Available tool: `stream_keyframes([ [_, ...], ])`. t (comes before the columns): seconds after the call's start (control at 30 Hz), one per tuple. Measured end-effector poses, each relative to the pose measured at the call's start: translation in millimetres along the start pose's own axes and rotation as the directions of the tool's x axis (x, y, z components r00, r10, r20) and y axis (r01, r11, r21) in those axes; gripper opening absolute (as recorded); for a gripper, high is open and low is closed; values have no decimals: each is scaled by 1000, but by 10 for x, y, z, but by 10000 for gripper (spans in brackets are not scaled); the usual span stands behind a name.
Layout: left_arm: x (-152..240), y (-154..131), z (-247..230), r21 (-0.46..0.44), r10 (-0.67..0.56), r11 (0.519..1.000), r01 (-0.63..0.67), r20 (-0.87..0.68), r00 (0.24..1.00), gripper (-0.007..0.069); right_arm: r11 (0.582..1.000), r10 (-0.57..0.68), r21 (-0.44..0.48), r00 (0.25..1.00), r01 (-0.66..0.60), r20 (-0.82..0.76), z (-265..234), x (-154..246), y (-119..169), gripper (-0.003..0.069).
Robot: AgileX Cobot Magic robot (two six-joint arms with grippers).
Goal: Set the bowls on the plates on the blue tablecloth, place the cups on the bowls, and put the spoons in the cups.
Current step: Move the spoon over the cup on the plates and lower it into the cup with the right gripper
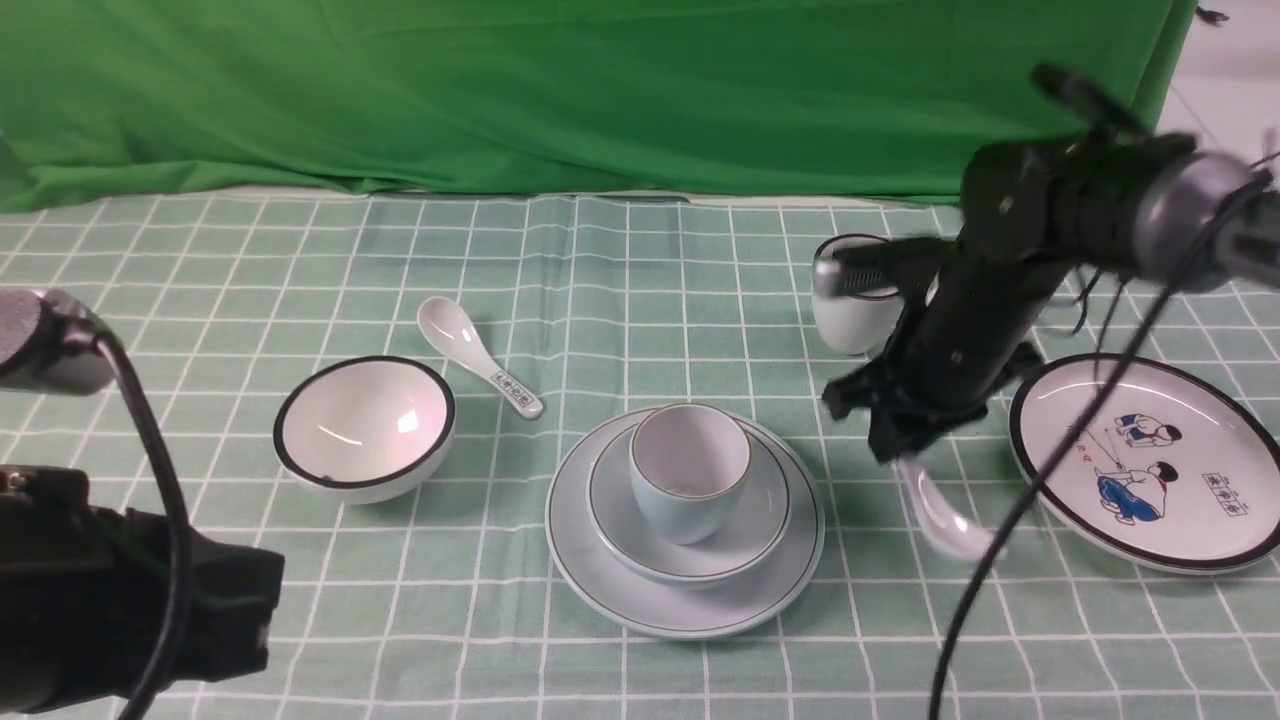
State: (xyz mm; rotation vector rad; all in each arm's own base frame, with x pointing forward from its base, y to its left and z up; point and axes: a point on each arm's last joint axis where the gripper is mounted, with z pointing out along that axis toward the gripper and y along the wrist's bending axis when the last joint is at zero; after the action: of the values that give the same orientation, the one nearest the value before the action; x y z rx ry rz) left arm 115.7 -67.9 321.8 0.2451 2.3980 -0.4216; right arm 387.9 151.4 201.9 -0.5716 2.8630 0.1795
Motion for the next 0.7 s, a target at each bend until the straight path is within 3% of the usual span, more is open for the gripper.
stream_keyframes([
  [0.1,-12,3,0,-3,-2,1000,2,13,1000,8,999,-39,-10,986,42,162,-468,-5,118,174],
  [0.17,-31,-2,-1,2,-2,1000,2,34,999,8,996,-72,-18,928,84,367,-894,38,304,174],
  [0.23,-39,-4,-1,5,-2,1000,2,43,999,8,994,-92,-15,880,112,466,-1015,72,422,174],
  [0.3,-60,-11,-2,12,-3,1000,3,66,998,8,988,-110,-11,748,155,655,-1225,193,668,174],
  [0.37,-68,-12,-3,13,-4,1000,3,74,997,8,982,-116,-6,629,189,769,-1206,297,863,174],
  [0.57,-69,-10,-3,11,-3,1000,2,76,997,8,961,-148,37,399,273,905,-865,544,1242,174],
  [0.7,-71,-5,-3,5,0,1000,-1,78,997,8,955,-161,64,321,291,933,-715,602,1337,174],
])
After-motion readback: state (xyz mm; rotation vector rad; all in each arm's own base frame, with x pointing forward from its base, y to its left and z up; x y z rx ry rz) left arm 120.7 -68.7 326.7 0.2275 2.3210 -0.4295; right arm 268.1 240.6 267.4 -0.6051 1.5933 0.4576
